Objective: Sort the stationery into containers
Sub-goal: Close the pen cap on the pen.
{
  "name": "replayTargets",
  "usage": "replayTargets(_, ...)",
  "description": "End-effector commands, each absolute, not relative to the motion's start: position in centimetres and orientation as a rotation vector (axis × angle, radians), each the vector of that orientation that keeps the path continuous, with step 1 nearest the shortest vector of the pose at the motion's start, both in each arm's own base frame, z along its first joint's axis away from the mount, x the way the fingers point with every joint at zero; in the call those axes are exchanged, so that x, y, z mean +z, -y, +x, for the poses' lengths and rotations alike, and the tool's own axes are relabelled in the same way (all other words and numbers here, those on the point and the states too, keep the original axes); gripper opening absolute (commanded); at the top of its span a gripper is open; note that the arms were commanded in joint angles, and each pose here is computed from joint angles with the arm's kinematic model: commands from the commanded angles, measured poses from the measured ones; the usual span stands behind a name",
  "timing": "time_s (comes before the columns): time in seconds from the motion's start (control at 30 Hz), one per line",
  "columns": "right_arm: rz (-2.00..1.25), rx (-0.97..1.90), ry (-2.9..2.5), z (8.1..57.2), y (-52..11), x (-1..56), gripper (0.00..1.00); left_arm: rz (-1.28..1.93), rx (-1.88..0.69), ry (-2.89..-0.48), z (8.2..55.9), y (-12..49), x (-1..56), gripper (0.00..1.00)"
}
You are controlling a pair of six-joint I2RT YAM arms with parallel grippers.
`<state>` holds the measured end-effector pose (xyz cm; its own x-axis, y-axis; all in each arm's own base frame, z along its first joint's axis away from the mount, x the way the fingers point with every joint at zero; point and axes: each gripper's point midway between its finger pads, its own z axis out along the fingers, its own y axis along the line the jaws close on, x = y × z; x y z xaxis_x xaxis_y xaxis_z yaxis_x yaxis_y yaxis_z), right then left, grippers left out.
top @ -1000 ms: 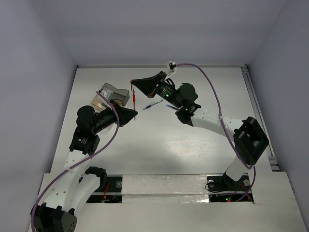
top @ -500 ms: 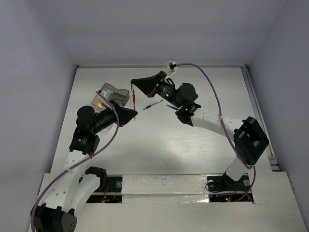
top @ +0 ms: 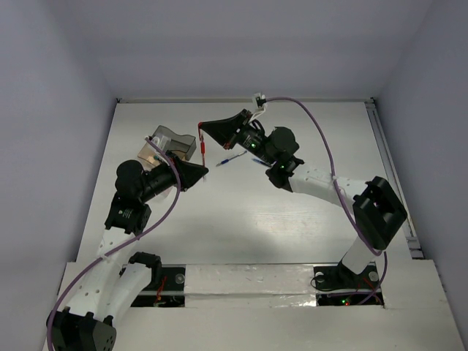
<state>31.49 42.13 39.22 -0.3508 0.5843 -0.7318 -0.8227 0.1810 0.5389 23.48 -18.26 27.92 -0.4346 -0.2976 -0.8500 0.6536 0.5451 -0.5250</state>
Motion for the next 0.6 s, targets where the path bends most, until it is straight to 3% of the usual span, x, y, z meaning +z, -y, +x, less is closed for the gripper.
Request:
replayTargets(0.0, -0.27, 1.516, -1.177, 30.7, -42.0, 40.6, 0.0, 0.344, -1.102, -1.604, 23.1, 18.4, 30.4, 0.0)
replayTargets(0.57, -0.305, 1.54, -1.257, 28.1, -42.2, 36.7, 0.0, 0.299, -1.099, -1.554, 23.6, 18.0, 32.0, 0.0)
